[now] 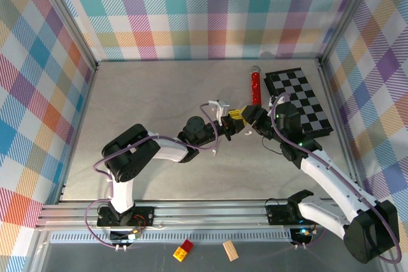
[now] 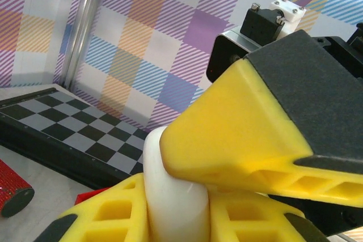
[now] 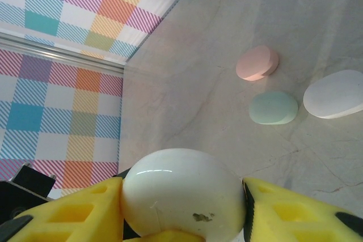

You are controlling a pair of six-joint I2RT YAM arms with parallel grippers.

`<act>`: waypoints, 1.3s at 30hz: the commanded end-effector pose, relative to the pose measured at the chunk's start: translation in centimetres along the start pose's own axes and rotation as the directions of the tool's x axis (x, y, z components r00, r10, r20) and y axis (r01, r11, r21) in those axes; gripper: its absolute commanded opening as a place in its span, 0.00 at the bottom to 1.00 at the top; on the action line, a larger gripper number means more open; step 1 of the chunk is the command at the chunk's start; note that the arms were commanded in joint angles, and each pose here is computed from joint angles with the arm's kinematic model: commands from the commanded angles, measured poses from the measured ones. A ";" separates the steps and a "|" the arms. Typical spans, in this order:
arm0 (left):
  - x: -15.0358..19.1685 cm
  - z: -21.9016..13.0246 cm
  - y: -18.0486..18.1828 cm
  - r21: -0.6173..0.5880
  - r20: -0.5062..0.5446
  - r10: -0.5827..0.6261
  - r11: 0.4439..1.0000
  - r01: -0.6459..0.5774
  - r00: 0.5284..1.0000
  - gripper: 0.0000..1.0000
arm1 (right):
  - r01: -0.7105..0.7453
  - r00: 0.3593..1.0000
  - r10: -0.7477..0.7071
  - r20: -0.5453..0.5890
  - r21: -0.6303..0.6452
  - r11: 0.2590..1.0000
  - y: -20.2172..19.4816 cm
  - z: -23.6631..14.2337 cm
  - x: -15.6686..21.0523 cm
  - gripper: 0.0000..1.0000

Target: Insert the wireless bluetooth earbuds into the charging case

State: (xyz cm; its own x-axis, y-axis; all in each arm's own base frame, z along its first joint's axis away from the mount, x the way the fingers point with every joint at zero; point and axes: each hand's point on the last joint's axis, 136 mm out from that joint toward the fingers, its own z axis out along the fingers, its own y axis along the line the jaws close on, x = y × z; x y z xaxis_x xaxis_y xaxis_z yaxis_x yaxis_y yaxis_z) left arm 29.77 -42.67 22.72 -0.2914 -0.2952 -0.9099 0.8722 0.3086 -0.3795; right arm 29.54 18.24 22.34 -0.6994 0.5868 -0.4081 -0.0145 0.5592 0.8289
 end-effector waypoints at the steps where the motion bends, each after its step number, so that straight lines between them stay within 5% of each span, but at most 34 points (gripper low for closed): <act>1: -1.5 0.2 -1.8 0.070 0.046 0.036 0.997 -0.040 0.998 0.17 | 0.041 0.999 -0.041 0.000 -0.027 0.999 0.7 -0.4 0.0 0.51; 9: -1.9 -2.5 -2.1 0.171 -0.031 0.114 0.979 -0.107 0.993 0.16 | 0.364 0.931 -0.365 0.019 0.022 0.931 2.2 -2.9 -1.2 0.77; 15: -1.6 -5.4 -3.8 0.339 -0.184 0.205 0.931 -0.133 0.961 0.16 | 0.709 0.684 -0.722 -0.104 -0.136 0.692 4.5 -4.7 1.5 0.76; 22: -2.5 -8.5 -4.9 0.455 -0.272 0.204 0.888 -0.061 0.940 0.16 | 0.738 0.463 -0.863 -0.203 -0.451 0.502 6.1 -7.0 6.5 0.71; 29: -3.3 -9.7 -6.4 0.494 -0.331 0.228 0.869 -0.037 0.916 0.18 | 0.644 0.455 -0.870 -0.191 -0.604 0.469 8.1 -7.1 8.0 0.50; 39: -3.9 -10.7 -7.7 0.529 -0.338 0.269 0.847 -0.055 0.902 0.17 | 0.611 0.435 -0.877 -0.203 -0.649 0.453 8.0 -5.4 8.3 0.45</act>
State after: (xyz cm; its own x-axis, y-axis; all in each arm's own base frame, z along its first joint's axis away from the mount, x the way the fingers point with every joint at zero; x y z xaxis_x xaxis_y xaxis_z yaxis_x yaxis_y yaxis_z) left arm 20.97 -34.58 25.65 -0.2141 0.1404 -0.9667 0.9612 -0.1462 -0.2341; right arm 20.06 23.93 26.39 -0.4944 -0.3572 -0.7925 -0.8642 0.2998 0.4040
